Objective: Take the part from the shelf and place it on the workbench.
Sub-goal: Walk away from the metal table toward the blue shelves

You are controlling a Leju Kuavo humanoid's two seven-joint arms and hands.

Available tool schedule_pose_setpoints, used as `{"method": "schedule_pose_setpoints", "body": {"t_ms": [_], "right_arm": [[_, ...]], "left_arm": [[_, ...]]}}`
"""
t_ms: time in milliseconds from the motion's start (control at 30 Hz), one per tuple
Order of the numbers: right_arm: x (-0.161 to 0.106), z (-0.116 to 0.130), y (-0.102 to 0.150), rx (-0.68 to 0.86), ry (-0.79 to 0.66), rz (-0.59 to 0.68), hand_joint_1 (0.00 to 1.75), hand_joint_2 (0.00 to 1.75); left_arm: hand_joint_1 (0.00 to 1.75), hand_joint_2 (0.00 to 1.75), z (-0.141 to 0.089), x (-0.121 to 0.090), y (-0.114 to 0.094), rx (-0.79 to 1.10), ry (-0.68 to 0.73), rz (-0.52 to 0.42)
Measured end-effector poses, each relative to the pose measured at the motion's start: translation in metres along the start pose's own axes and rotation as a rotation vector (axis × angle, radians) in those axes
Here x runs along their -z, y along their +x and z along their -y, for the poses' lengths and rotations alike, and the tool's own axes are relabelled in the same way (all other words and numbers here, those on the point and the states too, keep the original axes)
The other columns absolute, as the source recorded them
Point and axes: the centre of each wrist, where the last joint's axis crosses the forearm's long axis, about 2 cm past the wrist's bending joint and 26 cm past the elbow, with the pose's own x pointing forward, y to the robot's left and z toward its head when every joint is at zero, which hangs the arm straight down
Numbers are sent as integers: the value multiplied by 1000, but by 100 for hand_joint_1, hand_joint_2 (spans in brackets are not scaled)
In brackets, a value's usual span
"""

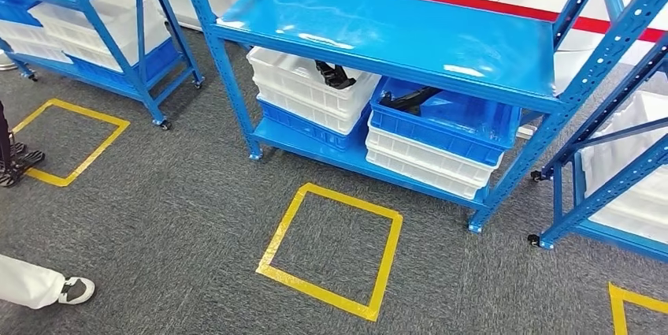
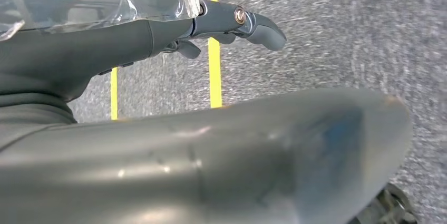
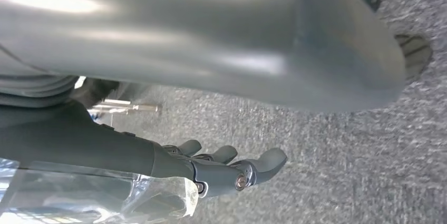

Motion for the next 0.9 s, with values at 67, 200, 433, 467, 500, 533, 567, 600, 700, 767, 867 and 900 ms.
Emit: {"method": "schedule_pose_setpoints", "body": {"t_ms": [67,200,433,467,500,533,567,600,700,767,867,900], "right_arm": [[0,0,0,0,1,0,0,0],[0,-1,1,2,2,1,0,0],[0,-1,0,2,2,0,0,0],[0,-1,1,2,2,1,0,0],[0,-1,1,2,3,1,0,0],[0,-1,0,2,3,0,0,0],[0,-1,0,2,3,0,0,0],[0,0,0,2,1,-1,0,0],[0,1,-1,4,-1,-3,0,0],[0,1,-1,6,1,-2,0,0],[0,2,-1,9,0,-4,0,0],[1,2,-1,9,-2,-4,0,0]], "left_arm": [[0,0,0,0,0,0,1,1],[0,0,-1,0,1,0,1,2],[0,0,0,0,-2,1,-1,-2],[0,0,0,0,-1,1,0,-1],[0,0,-1,0,-1,1,1,-1],[0,0,-1,0,-1,1,2,0],[0,0,-1,0,0,1,2,1],[0,0,-1,0,0,1,2,2],[0,0,0,0,2,1,1,6],[0,0,1,0,0,2,-1,4],[0,0,1,-1,-1,5,-3,2],[0,0,1,0,-1,6,-3,4]]}}
